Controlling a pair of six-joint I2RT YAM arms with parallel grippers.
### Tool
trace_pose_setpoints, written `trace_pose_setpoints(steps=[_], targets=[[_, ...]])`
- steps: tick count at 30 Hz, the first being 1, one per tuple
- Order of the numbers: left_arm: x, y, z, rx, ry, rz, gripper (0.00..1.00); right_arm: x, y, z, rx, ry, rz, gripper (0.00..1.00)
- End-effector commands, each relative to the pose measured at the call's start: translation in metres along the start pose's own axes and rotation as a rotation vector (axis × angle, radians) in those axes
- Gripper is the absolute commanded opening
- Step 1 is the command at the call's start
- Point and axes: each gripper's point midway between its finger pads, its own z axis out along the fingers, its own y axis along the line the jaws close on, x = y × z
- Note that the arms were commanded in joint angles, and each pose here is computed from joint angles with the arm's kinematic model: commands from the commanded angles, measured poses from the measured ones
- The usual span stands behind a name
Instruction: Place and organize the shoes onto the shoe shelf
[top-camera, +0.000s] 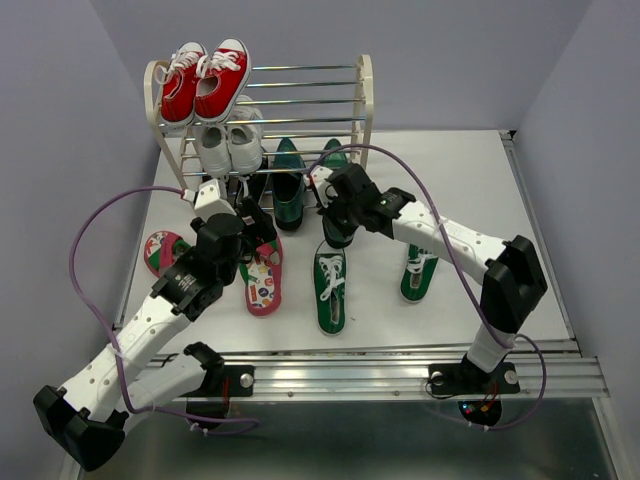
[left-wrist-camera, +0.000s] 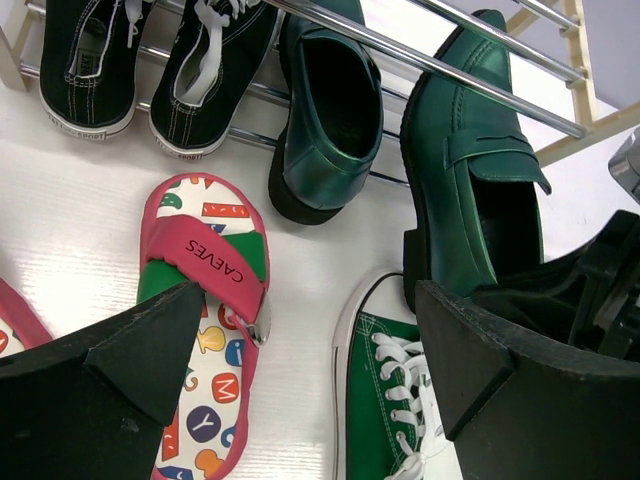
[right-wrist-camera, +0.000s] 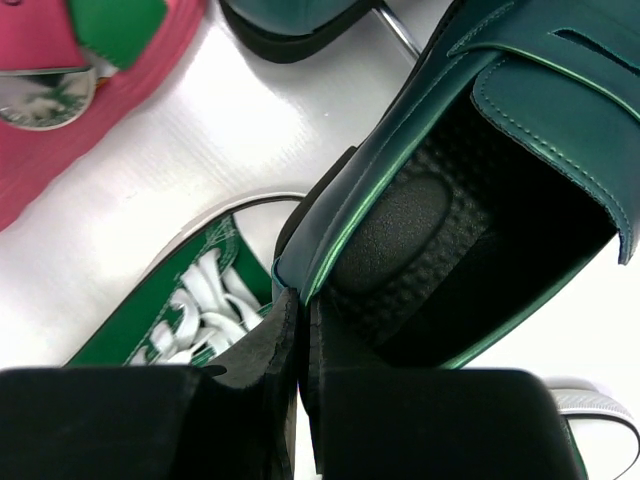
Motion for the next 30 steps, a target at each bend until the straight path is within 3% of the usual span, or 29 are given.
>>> trace_pose_setpoints(steps=[1,15,30], targets=[[-0.008,0.002,-0.001,-0.004,-0.042,-0.001,0.99,-0.079,-0.03,-0.017,0.071,-0.262,-0.01,0.01],[-0.009,0.0,0.0,-0.009,-0.041,0.004,0.99,-0.102,-0.05,0.006,0.087,-0.339,-0.032,0.01],[-0.005,0.002,0.002,-0.014,-0.033,0.011,0.99,-0.112,-0.072,0.032,0.109,-0.339,-0.021,0.01]])
